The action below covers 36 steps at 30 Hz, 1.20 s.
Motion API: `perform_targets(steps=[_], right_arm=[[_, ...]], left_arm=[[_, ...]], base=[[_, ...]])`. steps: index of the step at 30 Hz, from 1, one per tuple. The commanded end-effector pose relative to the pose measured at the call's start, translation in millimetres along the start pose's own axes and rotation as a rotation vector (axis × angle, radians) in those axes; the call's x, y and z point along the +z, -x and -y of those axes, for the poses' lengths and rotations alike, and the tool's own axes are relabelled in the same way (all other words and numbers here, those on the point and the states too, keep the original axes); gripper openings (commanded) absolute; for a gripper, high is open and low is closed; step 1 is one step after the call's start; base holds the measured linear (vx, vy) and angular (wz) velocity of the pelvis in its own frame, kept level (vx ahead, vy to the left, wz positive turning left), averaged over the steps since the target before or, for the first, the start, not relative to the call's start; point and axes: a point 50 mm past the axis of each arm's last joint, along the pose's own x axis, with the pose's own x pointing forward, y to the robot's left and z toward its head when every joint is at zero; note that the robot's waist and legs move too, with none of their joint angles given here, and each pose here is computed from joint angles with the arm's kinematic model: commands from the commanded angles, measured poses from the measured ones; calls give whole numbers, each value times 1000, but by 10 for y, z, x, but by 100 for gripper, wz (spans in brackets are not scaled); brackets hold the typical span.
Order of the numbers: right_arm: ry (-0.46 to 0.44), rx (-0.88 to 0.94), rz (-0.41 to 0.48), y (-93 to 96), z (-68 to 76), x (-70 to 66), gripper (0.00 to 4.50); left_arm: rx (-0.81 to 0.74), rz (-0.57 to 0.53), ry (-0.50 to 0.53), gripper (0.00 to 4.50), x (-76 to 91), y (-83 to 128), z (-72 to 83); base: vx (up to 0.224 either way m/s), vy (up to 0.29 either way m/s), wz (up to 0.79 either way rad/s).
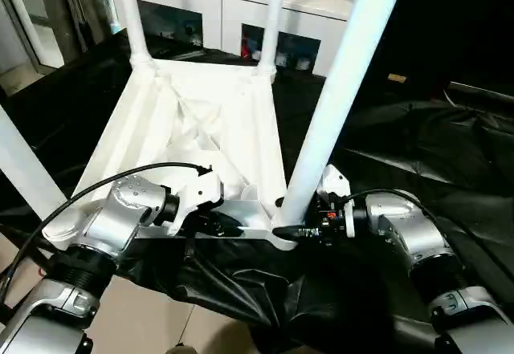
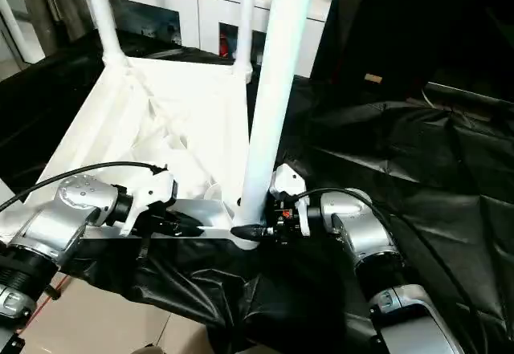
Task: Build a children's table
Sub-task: Rotate leg to tighten
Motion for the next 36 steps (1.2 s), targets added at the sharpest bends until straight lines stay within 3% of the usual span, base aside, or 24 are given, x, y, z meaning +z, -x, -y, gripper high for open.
perform_targets(steps=[1, 8, 10, 14, 17, 18, 23, 27, 30, 33, 36], right_arm=[[3, 58, -21, -105, -74, -21, 279], [-67, -153, 29, -235, -12, -93, 263], [-182, -446, 61, -326, 144, -148, 262], [-289, -676, 57, -394, 255, -188, 262], [-261, -749, 15, -495, 268, -181, 262], [-249, -738, 22, -524, 259, -164, 318], [-242, -651, 67, -595, 229, -91, 361], [-147, -543, 53, -526, 225, -32, 396], [-90, -471, 46, -463, 213, 0, 396], [-5, -286, 44, -301, 151, 43, 396], [16, -96, 20, -122, 69, 51, 396]], left_arm=[[-16, 7, 35, 0, -51, -106, 42], [165, 9, 63, 0, -8, -212, -95], [281, 21, 109, 0, 91, -365, -188], [354, 3, 118, 0, 173, -498, -239], [352, 24, 121, 0, 275, -652, -227], [342, 26, 115, 0, 289, -679, -216], [291, 33, 87, 0, 319, -732, -165], [231, 40, 77, 0, 265, -656, -114], [187, 60, 50, 0, 251, -610, -79], [101, 64, 42, 0, 175, -495, -5], [35, 38, 34, 0, 84, -357, 40]], base=[[0, 0, 0], [0, 0, 0], [0, 0, 0], [0, 0, 0], [0, 0, 0], [0, 0, 0], [0, 0, 0], [0, 0, 0], [0, 0, 0], [0, 0, 0], [17, -2, 1]])
